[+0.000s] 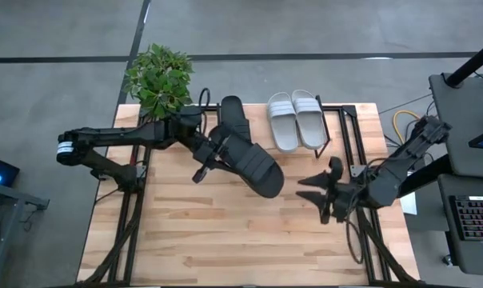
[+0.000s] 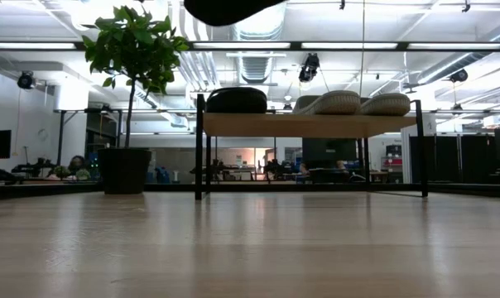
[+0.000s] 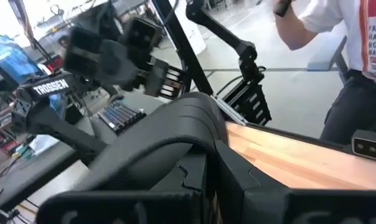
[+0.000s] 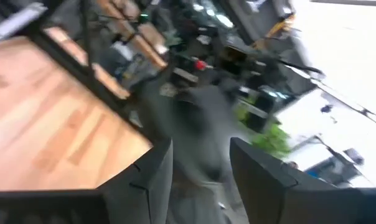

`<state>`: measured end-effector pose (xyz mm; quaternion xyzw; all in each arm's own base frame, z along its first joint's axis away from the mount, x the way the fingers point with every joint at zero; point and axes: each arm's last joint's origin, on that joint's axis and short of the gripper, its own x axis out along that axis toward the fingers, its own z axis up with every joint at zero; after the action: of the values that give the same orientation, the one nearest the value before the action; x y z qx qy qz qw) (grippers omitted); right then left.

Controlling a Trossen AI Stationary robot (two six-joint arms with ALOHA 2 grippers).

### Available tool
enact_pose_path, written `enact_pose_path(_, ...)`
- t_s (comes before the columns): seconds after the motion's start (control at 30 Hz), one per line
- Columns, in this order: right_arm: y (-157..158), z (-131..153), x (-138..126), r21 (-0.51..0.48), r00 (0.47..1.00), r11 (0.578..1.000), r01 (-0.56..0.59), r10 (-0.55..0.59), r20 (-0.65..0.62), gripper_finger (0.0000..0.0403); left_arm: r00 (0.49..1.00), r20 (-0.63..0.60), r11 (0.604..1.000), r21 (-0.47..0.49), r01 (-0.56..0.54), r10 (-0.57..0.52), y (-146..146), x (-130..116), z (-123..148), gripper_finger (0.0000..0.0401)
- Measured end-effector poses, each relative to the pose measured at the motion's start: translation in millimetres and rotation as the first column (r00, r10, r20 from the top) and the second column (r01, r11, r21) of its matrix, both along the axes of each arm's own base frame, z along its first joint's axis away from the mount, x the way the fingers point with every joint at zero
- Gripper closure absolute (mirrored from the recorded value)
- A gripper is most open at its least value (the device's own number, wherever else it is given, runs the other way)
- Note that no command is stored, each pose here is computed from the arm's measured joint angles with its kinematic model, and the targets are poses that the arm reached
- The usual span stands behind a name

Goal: Pick and place slides into the shelf
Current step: Put the black slide on the shelf

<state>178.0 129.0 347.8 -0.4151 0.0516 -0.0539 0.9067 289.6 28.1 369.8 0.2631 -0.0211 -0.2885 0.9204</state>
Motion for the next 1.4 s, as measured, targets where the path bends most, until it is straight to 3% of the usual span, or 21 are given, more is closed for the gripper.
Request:
enact_pose_path(0.13, 12, -6, 13, -0.032, 0.995, 0.999, -0.04, 0.036, -0.097, 0.0262, 1.0, 0.009, 1.0, -0.012, -0.008, 0.008, 0, 1, 1, 0.0401)
enact_pose_path(0.33, 28, -6, 35, -0.206, 0.986, 0.976, 0.067, -0.096, -0.133, 0.0278, 1.0, 0.002, 0.999, -0.034, -0.008, 0.008, 0, 2, 1, 0.0401)
enact_pose_path(0.53, 38, -5, 47, -0.286, 0.976, 0.956, 0.071, -0.125, -0.177, 0.0276, 1.0, 0.001, 0.999, -0.035, -0.009, 0.009, 1, 2, 1, 0.0401)
enact_pose_path(0.67, 39, -7, 54, -0.336, 0.958, 0.928, 0.162, -0.23, -0.173, 0.0266, 1.0, -0.01, 0.999, -0.053, -0.011, 0.011, 1, 2, 1, 0.0401)
enact_pose_path(1.07, 25, -6, 68, -0.34, 0.942, 0.915, 0.216, -0.287, -0.176, 0.0218, 1.0, -0.012, 0.998, -0.054, -0.011, 0.01, 0, 2, 1, 0.0401)
enact_pose_path(1.2, 20, -7, 73, -0.311, 0.946, 0.929, 0.199, -0.265, -0.187, 0.023, 1.0, -0.012, 0.998, -0.055, -0.01, 0.009, 0, 2, 1, 0.0401)
enact_pose_path(1.4, 21, -8, 73, -0.276, 0.959, 0.952, 0.136, -0.196, -0.204, 0.0278, 1.0, -0.013, 0.998, -0.055, -0.01, 0.009, 0, 2, 1, 0.0401)
